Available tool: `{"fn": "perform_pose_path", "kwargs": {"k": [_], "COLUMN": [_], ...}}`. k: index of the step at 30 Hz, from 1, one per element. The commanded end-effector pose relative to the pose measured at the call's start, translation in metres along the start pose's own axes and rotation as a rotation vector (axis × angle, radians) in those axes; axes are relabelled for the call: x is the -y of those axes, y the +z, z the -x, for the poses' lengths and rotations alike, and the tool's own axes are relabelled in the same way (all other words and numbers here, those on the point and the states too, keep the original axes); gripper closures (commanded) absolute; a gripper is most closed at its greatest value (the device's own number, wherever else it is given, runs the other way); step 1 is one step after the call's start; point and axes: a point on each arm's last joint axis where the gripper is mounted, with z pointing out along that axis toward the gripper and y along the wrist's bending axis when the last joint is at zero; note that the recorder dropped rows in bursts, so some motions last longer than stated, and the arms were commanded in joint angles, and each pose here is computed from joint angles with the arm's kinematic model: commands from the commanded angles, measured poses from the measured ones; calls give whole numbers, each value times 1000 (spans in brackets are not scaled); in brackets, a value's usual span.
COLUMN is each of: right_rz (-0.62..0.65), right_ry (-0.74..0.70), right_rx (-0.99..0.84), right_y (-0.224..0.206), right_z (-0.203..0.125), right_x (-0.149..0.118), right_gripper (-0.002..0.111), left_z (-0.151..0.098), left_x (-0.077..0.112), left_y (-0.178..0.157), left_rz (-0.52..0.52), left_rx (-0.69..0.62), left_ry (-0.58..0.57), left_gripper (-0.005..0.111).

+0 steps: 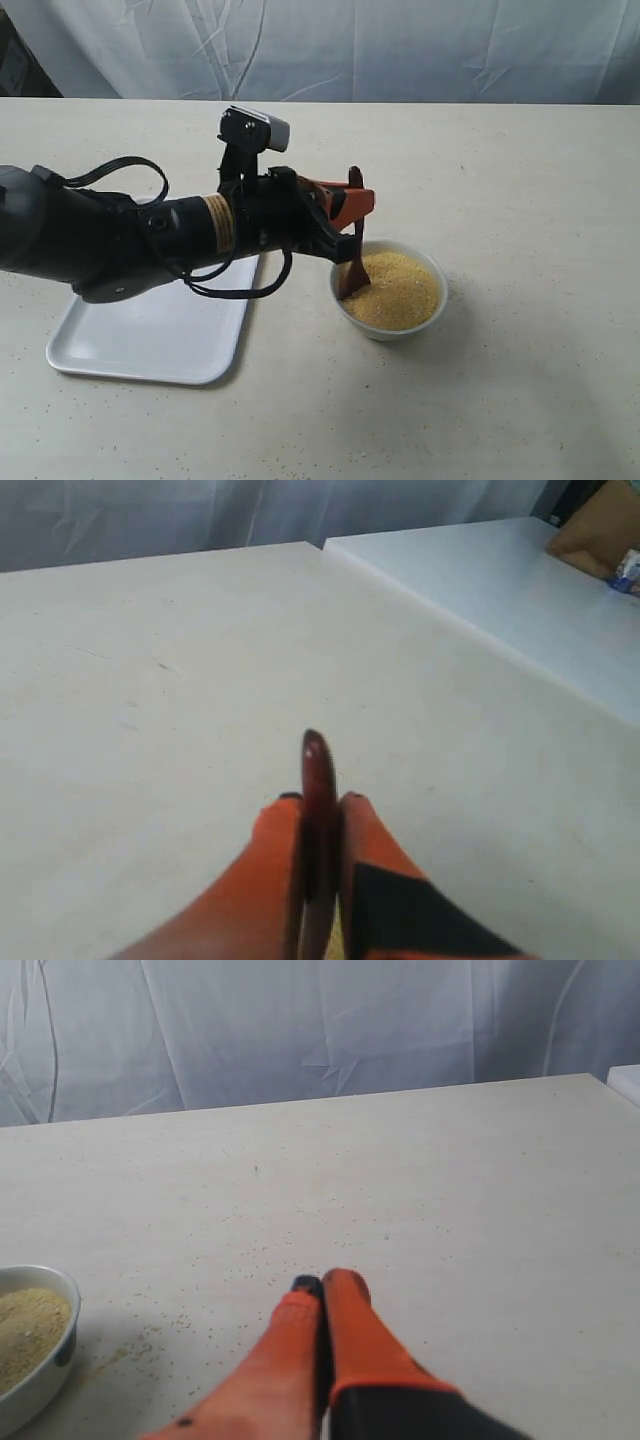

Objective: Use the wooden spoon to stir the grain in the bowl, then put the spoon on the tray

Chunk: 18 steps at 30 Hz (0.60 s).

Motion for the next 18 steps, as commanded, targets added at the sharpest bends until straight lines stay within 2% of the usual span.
{"fn": "perform_pose_path", "kwargs": {"k": [1,6,15,18], "right_rz": [-7,-7,-7,-7], "right_ry": [-1,-1,-1,-1], "right_rx": [13,13,13,13], "right_y": [0,0,0,0], "right_z": [1,1,1,1], "right_x": [0,0,0,0], "right_gripper": [108,108,108,108], "left_z": [-4,7,31,24], "left_x": [3,9,9,4], "left_y": [0,-1,-9,-6], "left_rz": [-42,-108,-31,5], "left_rx": [-20,86,208,174], "left_ry": [-58,-92,-58,-72], "left_gripper": [107,107,107,107]}}
